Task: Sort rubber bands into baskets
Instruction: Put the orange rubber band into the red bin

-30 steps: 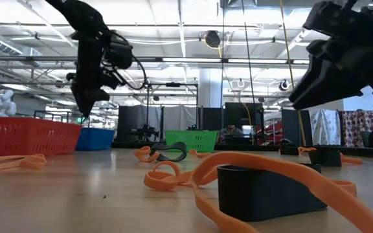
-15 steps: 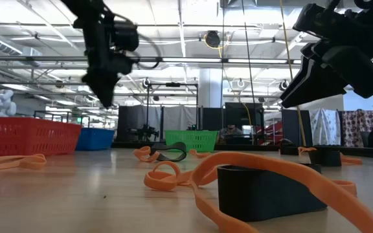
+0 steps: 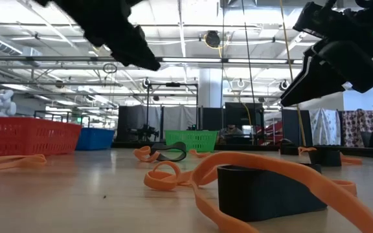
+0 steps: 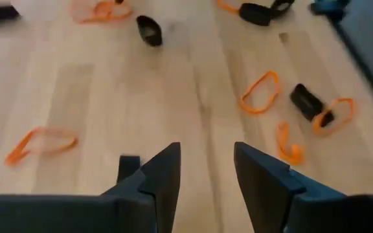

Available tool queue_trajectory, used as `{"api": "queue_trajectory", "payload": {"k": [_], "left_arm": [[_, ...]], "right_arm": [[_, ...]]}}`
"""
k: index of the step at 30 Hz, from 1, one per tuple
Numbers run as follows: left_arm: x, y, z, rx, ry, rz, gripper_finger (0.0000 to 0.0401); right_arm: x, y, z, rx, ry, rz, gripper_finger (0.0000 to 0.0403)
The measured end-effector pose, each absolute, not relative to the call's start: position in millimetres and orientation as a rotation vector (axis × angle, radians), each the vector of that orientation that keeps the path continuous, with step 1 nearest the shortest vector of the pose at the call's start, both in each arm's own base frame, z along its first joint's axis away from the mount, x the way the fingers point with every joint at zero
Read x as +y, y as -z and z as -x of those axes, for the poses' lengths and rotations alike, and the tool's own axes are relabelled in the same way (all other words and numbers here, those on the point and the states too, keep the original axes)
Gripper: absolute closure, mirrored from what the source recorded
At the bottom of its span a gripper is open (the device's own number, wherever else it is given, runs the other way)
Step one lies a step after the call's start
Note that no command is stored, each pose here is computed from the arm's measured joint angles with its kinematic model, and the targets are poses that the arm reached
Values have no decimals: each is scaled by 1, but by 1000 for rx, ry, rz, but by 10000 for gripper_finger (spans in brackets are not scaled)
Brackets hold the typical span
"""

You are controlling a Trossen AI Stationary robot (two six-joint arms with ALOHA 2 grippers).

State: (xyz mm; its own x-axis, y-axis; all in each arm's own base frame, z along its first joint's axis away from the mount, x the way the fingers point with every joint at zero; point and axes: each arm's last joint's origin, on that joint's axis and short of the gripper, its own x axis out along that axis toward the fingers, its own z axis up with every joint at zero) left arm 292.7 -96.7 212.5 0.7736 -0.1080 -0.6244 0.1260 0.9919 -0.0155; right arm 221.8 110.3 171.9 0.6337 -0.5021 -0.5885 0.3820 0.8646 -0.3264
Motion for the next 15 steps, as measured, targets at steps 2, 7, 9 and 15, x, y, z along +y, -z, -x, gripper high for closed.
{"api": "queue_trajectory", "payload": {"k": [2, 7, 9, 15], "left_arm": [[-110, -199, -291, 692, 39, -79, 248], [-124, -169, -299, 718, -64, -83, 248], [-129, -156, -307, 715, 1, -77, 248], [-148, -130, -327, 608, 335, -57, 248]], "right_arm": [[110, -172, -222, 721, 509, 172, 243], [110, -172, -221, 732, 501, 192, 243], [110, -171, -221, 739, 499, 197, 243], [110, -172, -221, 729, 510, 169, 243]]}}
